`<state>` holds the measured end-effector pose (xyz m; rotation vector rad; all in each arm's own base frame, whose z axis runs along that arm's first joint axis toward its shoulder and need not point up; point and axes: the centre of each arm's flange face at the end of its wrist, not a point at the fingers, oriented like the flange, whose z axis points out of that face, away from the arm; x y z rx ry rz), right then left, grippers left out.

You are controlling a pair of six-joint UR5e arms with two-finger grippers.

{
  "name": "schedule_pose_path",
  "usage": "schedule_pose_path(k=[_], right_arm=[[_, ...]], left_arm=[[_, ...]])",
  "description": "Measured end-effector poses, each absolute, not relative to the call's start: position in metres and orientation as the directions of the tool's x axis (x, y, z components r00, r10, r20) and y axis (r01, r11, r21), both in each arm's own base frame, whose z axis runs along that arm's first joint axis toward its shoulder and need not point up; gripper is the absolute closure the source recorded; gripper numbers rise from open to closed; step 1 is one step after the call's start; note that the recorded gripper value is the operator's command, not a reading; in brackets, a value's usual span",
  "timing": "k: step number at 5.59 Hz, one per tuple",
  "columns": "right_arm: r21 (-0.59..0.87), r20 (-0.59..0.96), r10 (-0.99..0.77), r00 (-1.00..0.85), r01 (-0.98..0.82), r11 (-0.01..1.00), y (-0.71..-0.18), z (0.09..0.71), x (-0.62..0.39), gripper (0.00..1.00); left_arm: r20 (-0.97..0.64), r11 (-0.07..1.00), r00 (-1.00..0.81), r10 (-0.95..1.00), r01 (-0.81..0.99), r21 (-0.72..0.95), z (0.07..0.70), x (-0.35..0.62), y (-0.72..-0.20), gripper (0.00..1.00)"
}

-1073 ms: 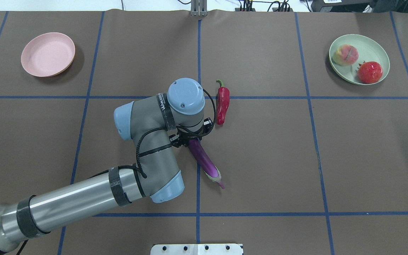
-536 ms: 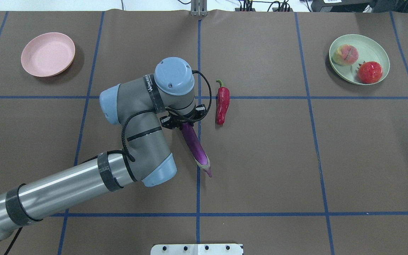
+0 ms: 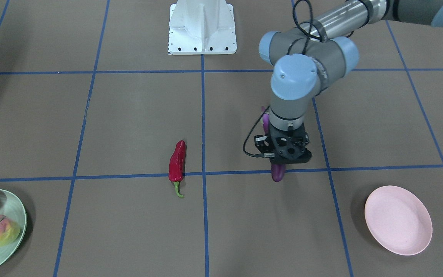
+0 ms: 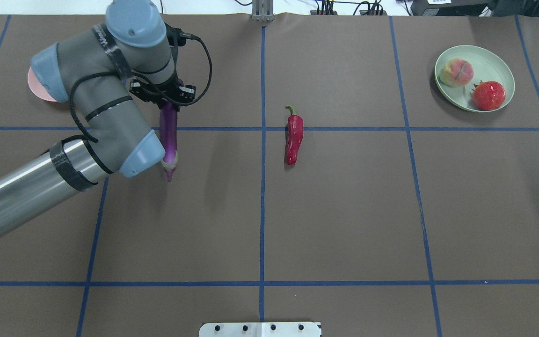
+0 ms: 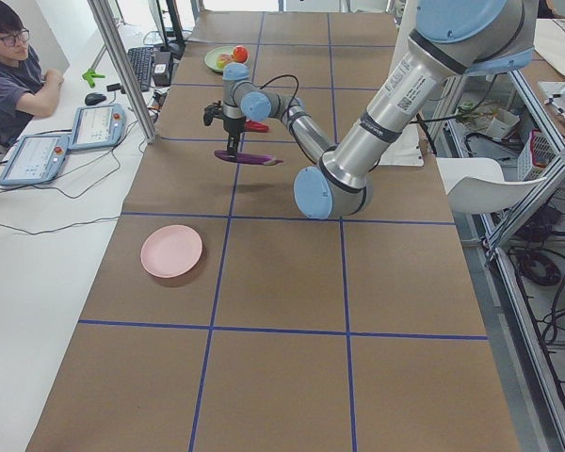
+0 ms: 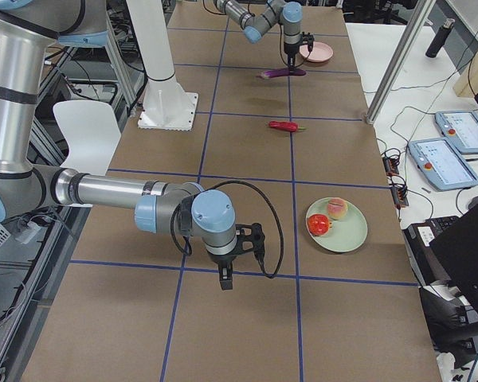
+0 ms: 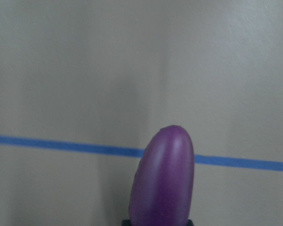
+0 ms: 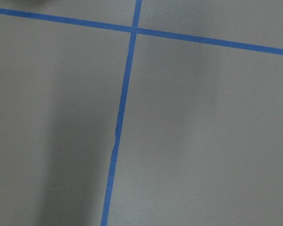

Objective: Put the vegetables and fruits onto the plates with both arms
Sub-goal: 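Carry the eggplant to the pink plate and release it, then move the left gripper over to the red chili pepper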

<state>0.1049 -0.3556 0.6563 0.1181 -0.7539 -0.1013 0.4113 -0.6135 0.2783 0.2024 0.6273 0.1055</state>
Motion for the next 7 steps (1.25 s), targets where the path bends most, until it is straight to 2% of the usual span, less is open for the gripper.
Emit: schedule_pose_path(k=[2,3,4,6,7], right_arm=[[0.142,0.676,-0.136,0.724,0.053,0.988,-0.355,0.659,0.105,0.00],[0.142,0.676,-0.137,0.724,0.054,0.988,-0.355,0.660,0.105,0.00],[0.140,0.676,-0.134,0.724,0.052,0.989,-0.355,0.660,0.105,0.00],[0.138,0.677,-0.131,0.724,0.049,0.989,-0.356,0.660,0.105,0.00],[0.138,0.677,-0.130,0.725,0.049,0.989,-0.356,0.659,0.105,0.00]], left_arm=[[-0.372,0.862,0.788,0.491,-0.378,0.337,0.398,0.331,-0.693,1.00],[-0.307,0.796,0.744,0.593,-0.484,0.364,0.468,0.300,-0.725,1.00],[-0.280,0.767,0.724,0.630,-0.524,0.372,0.515,0.284,-0.739,0.01],[-0.304,0.811,0.763,0.570,-0.465,0.354,0.526,0.273,-0.750,0.00],[-0.395,0.875,0.790,0.469,-0.355,0.329,0.504,0.279,-0.755,0.00]])
